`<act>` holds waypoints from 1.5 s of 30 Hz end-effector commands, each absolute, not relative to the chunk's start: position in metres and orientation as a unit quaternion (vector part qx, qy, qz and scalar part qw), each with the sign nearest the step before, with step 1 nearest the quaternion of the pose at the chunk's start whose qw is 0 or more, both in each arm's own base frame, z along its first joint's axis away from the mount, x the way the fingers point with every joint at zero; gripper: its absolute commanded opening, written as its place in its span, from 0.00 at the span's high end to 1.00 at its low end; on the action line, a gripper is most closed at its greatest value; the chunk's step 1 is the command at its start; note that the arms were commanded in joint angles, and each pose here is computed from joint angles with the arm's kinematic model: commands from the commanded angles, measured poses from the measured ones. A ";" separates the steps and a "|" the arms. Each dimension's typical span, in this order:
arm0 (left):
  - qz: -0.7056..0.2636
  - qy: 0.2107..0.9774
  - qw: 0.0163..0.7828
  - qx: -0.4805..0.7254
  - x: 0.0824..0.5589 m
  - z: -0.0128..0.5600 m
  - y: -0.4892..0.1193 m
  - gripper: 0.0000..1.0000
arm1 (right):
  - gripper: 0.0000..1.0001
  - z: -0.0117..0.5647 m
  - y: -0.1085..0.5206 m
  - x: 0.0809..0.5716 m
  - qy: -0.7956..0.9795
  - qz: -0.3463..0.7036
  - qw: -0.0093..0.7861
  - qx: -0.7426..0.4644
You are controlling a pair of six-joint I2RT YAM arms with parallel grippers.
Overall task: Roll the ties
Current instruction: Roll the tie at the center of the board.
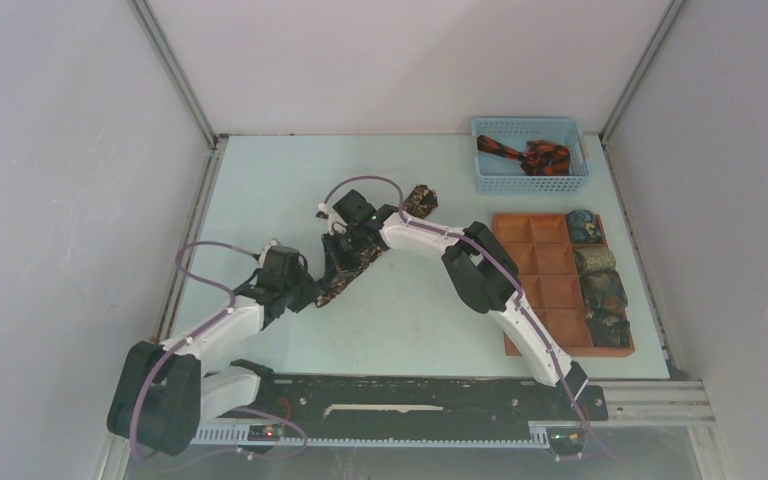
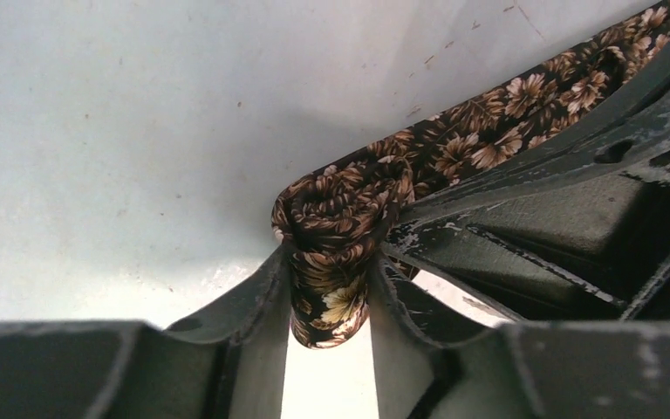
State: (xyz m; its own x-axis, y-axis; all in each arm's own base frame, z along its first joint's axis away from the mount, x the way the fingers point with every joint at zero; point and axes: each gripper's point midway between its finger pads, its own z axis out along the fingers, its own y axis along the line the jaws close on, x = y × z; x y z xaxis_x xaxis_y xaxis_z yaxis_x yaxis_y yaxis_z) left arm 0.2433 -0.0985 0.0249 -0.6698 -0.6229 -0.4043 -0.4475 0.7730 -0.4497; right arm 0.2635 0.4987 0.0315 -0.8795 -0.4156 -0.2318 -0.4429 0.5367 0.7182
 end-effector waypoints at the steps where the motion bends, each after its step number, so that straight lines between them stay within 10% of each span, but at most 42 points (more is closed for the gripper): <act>1: -0.166 0.893 0.284 -0.306 0.249 0.025 -0.099 0.68 | 1.00 0.031 0.494 0.260 0.882 0.401 0.018 -0.246; 9: -0.153 0.898 0.272 -0.310 0.247 0.026 -0.098 1.00 | 0.93 0.053 0.502 0.261 0.870 0.417 0.032 -0.260; 14: -0.139 0.901 0.264 -0.315 0.242 0.029 -0.093 1.00 | 0.77 0.069 0.504 0.262 0.865 0.420 0.047 -0.271; 34: -0.110 0.905 0.264 -0.314 0.235 0.040 -0.083 1.00 | 0.68 0.071 0.505 0.261 0.866 0.415 0.056 -0.273; 45: -0.112 0.905 0.267 -0.312 0.237 0.047 -0.083 1.00 | 0.89 0.060 0.508 0.251 0.866 0.414 0.044 -0.278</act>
State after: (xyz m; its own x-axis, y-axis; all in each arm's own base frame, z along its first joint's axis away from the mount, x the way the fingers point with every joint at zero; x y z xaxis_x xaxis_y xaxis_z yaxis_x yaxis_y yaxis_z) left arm 0.2293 -0.0878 0.0331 -0.6751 -0.6338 -0.3776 -0.5128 0.7711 -0.3774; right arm 0.2534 0.5013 0.0356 -0.8614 -0.4413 -0.2515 -0.4786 0.5394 0.6928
